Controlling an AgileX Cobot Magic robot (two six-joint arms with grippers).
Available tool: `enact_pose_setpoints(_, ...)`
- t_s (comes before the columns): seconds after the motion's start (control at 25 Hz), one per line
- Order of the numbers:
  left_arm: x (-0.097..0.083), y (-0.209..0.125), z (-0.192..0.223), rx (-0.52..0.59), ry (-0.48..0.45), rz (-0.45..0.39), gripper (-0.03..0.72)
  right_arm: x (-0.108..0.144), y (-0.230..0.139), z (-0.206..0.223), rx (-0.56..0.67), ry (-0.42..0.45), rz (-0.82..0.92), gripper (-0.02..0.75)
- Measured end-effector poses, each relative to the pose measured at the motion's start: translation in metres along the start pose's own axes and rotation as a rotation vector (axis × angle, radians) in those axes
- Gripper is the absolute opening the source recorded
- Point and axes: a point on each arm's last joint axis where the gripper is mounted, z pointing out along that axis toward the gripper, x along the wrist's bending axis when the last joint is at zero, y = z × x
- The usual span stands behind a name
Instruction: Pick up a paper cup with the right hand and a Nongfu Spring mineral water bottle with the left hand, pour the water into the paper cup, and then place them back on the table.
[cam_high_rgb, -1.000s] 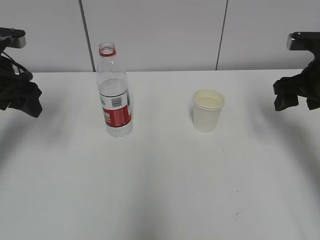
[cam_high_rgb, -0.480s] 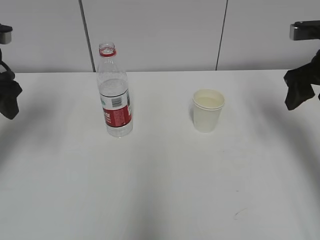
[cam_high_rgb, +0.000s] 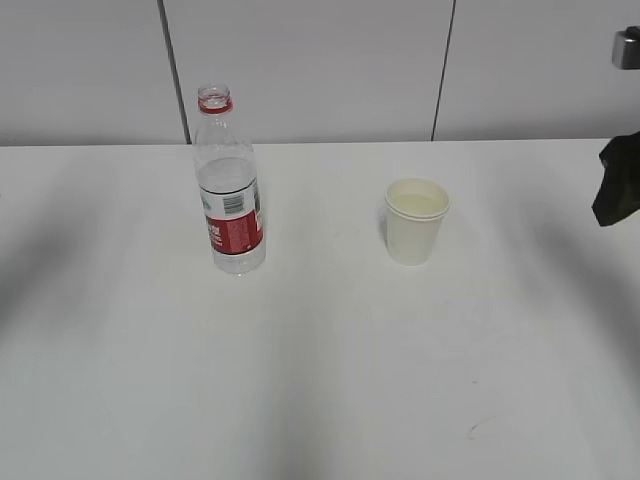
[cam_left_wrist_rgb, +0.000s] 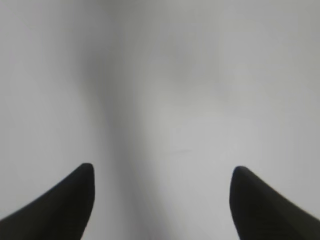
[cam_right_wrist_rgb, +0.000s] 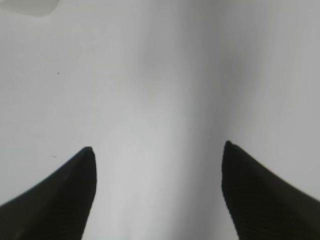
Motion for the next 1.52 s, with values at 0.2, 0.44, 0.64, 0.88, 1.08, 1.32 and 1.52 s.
enact_pose_setpoints(0.2, -0.005, -0.028, -0.007, -0.007, -0.012, -0.009, 0.511, 0.002, -0.015, -0.008, -0.015, -0.002, -0.006, 0.580)
enact_pose_setpoints(0.44, -0.010, -0.065, -0.016, -0.020, -0.017, -0.015, 0.511, 0.005, -0.040, -0.003, 0.016, 0.018, -0.001, 0.580)
enact_pose_setpoints(0.64, -0.014, -0.092, -0.026, -0.047, -0.017, -0.021, 0.510, 0.011, -0.061, -0.009, 0.007, 0.057, -0.001, 0.580)
enact_pose_setpoints(0.88, -0.020, -0.124, -0.032, -0.077, -0.031, -0.034, 0.510, 0.016, -0.082, -0.026, -0.040, 0.067, -0.010, 0.580)
enact_pose_setpoints(1.08, -0.027, -0.148, -0.031, -0.104, -0.068, -0.056, 0.510, 0.019, -0.099, -0.038, -0.074, 0.073, -0.013, 0.580)
enact_pose_setpoints(1.32, -0.033, -0.170, -0.030, -0.134, -0.090, -0.069, 0.510, 0.022, -0.128, -0.044, -0.084, 0.074, -0.019, 0.580)
enact_pose_setpoints(1.52, -0.035, -0.181, -0.033, -0.182, -0.083, -0.071, 0.510, 0.024, -0.146, -0.059, -0.151, 0.069, -0.026, 0.580)
